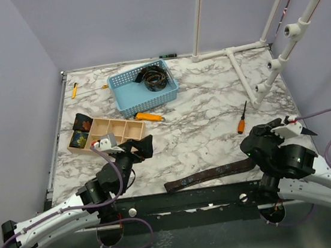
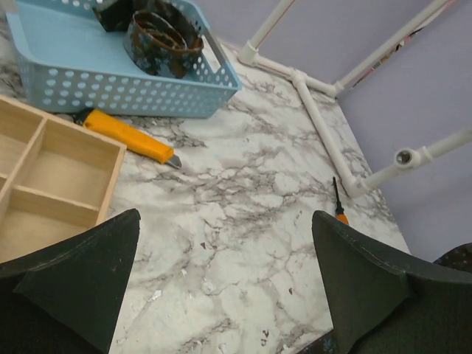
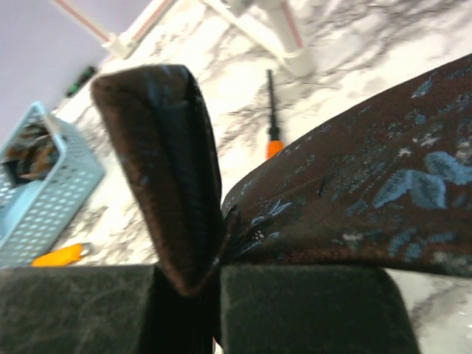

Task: Roll the ties
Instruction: Flatten out the tie at the center of the board.

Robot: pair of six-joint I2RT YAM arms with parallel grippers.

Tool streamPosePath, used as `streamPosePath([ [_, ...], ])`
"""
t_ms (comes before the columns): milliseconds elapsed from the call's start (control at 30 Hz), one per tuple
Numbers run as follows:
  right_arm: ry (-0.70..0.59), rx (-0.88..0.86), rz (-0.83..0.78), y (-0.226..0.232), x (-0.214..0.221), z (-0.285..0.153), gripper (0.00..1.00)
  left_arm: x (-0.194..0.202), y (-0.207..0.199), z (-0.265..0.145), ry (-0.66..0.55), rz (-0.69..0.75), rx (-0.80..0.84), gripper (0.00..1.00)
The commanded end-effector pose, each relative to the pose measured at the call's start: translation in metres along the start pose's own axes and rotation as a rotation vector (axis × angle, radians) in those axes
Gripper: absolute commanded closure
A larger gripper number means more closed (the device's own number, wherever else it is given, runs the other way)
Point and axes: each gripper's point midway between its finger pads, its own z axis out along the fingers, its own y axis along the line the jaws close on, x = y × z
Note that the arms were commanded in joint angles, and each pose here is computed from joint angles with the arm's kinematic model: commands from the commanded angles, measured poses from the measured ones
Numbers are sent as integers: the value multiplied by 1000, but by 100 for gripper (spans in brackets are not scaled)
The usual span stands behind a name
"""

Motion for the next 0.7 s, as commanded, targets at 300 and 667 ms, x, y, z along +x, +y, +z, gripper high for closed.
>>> streamPosePath([
  [300, -124, 177, -24, -51, -5, 7, 100, 116, 3, -44, 599, -81, -56, 1],
  [667, -92, 76, -6, -38, -2, 6, 100, 147, -3, -98, 914, -200, -46, 1],
])
